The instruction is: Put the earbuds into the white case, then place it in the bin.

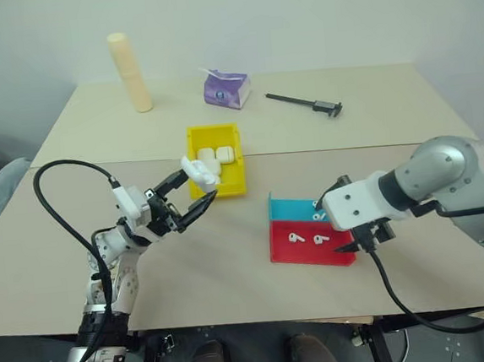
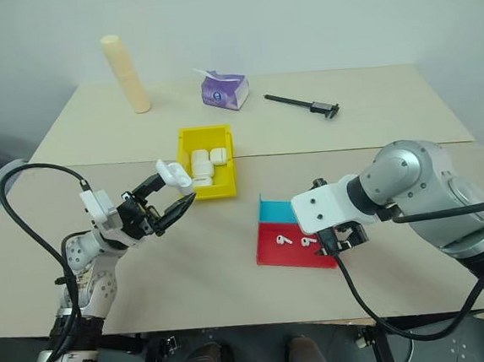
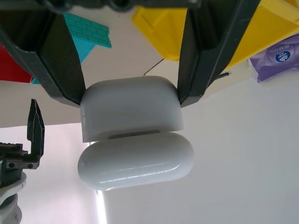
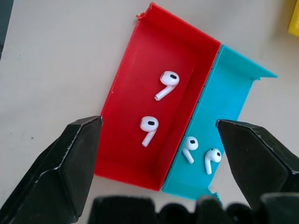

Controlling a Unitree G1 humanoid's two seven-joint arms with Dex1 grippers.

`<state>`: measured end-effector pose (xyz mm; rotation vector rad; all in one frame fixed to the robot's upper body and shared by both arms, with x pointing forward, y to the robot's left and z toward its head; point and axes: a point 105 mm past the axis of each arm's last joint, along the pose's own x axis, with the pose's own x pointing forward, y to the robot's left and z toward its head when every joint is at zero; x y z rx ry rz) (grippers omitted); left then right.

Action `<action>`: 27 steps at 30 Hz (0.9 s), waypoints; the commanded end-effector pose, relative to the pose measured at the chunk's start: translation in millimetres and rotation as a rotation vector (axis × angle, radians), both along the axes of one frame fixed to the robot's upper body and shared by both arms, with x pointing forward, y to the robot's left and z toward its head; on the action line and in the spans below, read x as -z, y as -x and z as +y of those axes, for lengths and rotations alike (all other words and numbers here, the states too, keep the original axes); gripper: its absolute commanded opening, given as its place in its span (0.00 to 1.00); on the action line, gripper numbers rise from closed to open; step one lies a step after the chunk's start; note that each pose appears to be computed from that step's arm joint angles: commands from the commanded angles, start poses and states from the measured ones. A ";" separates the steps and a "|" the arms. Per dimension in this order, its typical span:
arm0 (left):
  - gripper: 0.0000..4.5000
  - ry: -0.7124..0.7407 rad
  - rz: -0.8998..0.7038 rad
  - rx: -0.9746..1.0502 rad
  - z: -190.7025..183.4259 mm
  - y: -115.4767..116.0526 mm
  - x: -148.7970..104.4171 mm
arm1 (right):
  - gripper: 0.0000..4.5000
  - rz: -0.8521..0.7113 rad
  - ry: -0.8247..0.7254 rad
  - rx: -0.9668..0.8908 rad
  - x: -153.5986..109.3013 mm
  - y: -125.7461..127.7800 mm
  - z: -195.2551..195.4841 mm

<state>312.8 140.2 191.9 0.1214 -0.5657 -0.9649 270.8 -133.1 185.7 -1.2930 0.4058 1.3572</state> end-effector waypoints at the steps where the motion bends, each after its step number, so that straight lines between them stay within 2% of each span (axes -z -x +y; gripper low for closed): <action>1: 0.60 0.030 -0.040 0.006 2.4 2.3 -20.8 | 1.00 -0.083 0.001 -0.036 -13.0 4.0 10.4; 4: 0.60 -0.065 0.025 0.021 8.1 13.1 -5.8 | 1.00 -0.120 -0.072 -0.073 -23.2 7.0 24.0; 6: 0.60 -0.083 0.022 0.067 3.8 26.5 -7.5 | 1.00 -0.126 -0.140 -0.049 -31.6 4.6 31.1; 9: 0.60 -0.073 0.053 0.077 3.6 33.1 -11.8 | 1.00 -0.042 -0.063 -0.129 -13.1 21.2 25.0; 12: 0.60 -0.142 0.031 0.083 9.3 32.2 -19.2 | 1.00 -0.053 -0.013 -0.077 -21.7 12.3 11.6; 16: 0.60 -0.120 -0.010 0.058 4.8 33.0 -24.9 | 1.00 -0.030 0.044 -0.066 -15.3 6.7 9.2; 21: 0.60 -0.111 -0.014 0.033 -4.8 40.7 -12.7 | 1.00 0.011 0.089 -0.050 0.8 -1.0 10.9; 22: 0.60 -0.119 -0.017 0.024 -6.0 41.3 -9.1 | 0.91 0.002 0.121 -0.050 5.0 -4.0 8.9; 24: 0.60 -0.123 -0.032 0.018 -7.5 42.9 -6.4 | 0.81 -0.001 0.131 -0.034 8.4 -9.2 8.6; 27: 0.60 -0.105 -0.035 -0.013 -8.5 42.6 -7.7 | 0.81 -0.012 0.162 -0.018 13.7 -14.5 6.3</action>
